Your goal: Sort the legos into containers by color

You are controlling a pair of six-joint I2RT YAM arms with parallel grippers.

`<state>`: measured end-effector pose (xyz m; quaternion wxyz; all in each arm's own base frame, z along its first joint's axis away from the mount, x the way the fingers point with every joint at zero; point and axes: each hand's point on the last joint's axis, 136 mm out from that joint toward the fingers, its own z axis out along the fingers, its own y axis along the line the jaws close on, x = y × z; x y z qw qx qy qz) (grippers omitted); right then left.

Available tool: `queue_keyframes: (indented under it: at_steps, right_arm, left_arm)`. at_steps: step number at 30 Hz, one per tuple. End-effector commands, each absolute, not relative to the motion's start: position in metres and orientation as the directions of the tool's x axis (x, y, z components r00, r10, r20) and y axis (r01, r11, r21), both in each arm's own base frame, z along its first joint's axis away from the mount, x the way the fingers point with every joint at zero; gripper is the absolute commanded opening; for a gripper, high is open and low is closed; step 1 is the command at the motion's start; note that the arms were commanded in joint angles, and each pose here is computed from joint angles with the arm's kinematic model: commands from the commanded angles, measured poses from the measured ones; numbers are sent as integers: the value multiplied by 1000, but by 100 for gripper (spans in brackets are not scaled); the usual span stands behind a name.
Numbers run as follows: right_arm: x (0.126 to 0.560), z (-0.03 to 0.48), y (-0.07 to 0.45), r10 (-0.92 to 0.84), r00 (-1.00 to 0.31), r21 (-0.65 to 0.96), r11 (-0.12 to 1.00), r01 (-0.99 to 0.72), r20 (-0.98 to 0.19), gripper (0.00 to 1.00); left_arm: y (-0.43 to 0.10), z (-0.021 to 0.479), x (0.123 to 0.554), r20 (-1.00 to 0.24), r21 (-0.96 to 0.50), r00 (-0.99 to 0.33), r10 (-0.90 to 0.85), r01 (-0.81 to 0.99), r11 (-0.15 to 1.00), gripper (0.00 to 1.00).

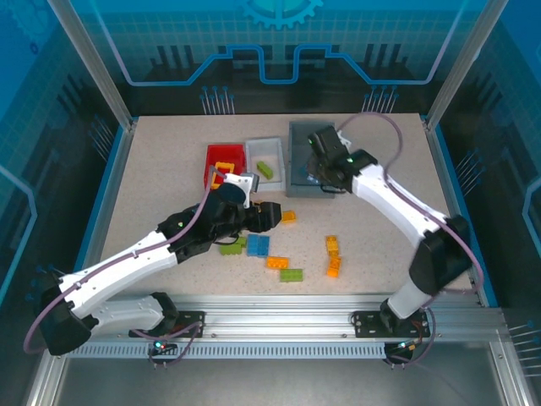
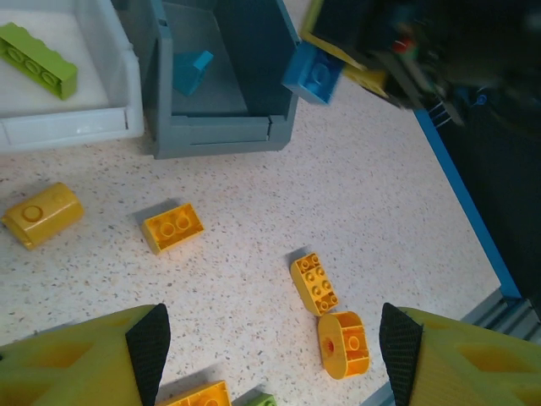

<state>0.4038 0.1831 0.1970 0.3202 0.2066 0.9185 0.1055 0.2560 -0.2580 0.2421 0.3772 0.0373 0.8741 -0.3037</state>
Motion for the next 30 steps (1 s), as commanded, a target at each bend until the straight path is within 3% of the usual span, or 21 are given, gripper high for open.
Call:
queue_keyframes:
  at_steps: [1,6,12,16,21,30]
  right_arm:
    - [422,159,169,303,-792,101,950,295,-529,23]
    - [459,132,169,278,-834,7,950,312,-476,24]
    - [465,103,163,303,-856,-63,931,360,-418,34]
    - [465,104,167,320,-850,-34,930,367,-419,50]
    - [464,137,180,297,-831,19,945,327,-470,62]
    - [419,238,204,219,-718,140,976,168,-661,61]
  left_arm:
    - [-250,256,259,-689,-504,-695,-207,254,826,70]
    - [-250,255,259,-688,-499,-697,-201,253,829,70]
    - [-252,247,259,-675,-494,-714,-189,246,834,70]
    - [-249,239,258,-662,-482,-727,-182,227,846,71]
    - [-238,222,254,-626,-445,-761,-171,168,879,72]
    - [-207,167,266,-448,-384,-871,-202,-16,923,80]
